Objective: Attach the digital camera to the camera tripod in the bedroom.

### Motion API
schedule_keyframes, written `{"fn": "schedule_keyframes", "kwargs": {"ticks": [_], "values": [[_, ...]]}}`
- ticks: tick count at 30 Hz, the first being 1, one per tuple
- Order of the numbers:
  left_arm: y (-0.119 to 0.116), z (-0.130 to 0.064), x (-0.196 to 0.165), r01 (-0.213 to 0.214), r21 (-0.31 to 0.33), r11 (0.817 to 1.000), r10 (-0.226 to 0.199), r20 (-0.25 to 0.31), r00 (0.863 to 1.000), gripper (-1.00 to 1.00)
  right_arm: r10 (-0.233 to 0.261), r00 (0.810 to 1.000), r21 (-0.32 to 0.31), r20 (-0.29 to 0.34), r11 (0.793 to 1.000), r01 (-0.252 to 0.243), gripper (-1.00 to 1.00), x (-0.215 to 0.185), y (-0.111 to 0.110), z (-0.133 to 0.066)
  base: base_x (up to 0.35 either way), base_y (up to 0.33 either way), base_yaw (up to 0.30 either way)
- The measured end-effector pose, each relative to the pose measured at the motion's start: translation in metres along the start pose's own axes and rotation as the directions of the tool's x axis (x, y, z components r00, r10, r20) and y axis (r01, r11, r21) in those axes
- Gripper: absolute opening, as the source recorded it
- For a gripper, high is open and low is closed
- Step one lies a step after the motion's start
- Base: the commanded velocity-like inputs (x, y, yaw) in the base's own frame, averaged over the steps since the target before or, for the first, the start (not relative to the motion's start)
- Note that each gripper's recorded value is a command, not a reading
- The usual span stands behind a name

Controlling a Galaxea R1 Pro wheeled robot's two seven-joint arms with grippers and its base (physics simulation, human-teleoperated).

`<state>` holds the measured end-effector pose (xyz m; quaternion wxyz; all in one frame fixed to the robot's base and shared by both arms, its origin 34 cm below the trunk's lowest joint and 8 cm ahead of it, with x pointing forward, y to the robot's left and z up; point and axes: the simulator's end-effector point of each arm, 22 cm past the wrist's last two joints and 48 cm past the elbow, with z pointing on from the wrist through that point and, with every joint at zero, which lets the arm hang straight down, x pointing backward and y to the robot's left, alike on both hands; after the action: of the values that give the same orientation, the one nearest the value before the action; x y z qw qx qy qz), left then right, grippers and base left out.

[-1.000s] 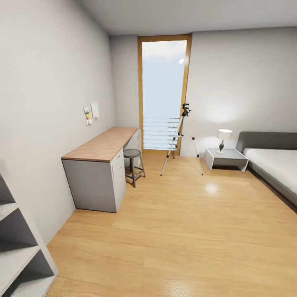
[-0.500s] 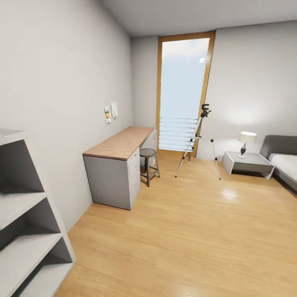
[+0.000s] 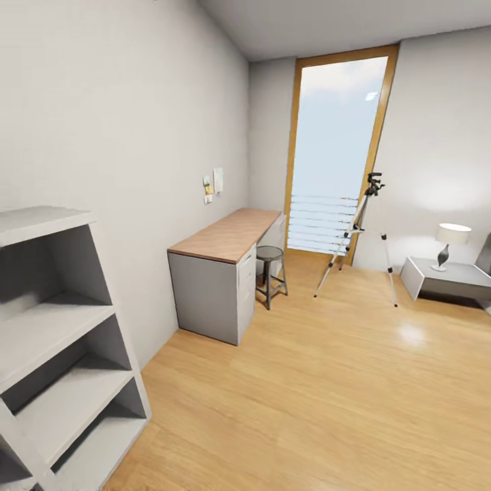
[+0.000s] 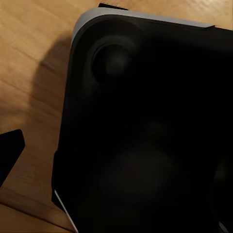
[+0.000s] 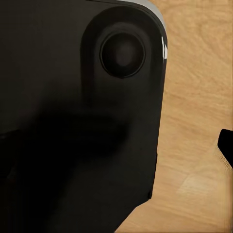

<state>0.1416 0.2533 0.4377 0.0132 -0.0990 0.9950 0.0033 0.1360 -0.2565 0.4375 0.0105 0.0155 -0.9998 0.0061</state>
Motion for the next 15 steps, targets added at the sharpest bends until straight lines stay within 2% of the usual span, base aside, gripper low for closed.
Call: {"fn": "schedule_keyframes", "kwargs": {"ticks": [8,15], "values": [[0.0015,0.0,-0.0003,0.0,-0.002,1.0,0.0,0.001,1.0,1.0,-0.001,1.0,0.0,0.0,1.0,0.001,1.0,0.0001,-0.0001,0.0,0.037,0.0,0.067],[0.0005,-0.0001,0.0003,0.0,-0.001,1.0,0.0,0.0,1.0,1.0,-0.001,1.0,0.001,0.001,1.0,0.001,1.0,0.0001,-0.0007,-0.0001,0.247,0.0,0.009]]}}
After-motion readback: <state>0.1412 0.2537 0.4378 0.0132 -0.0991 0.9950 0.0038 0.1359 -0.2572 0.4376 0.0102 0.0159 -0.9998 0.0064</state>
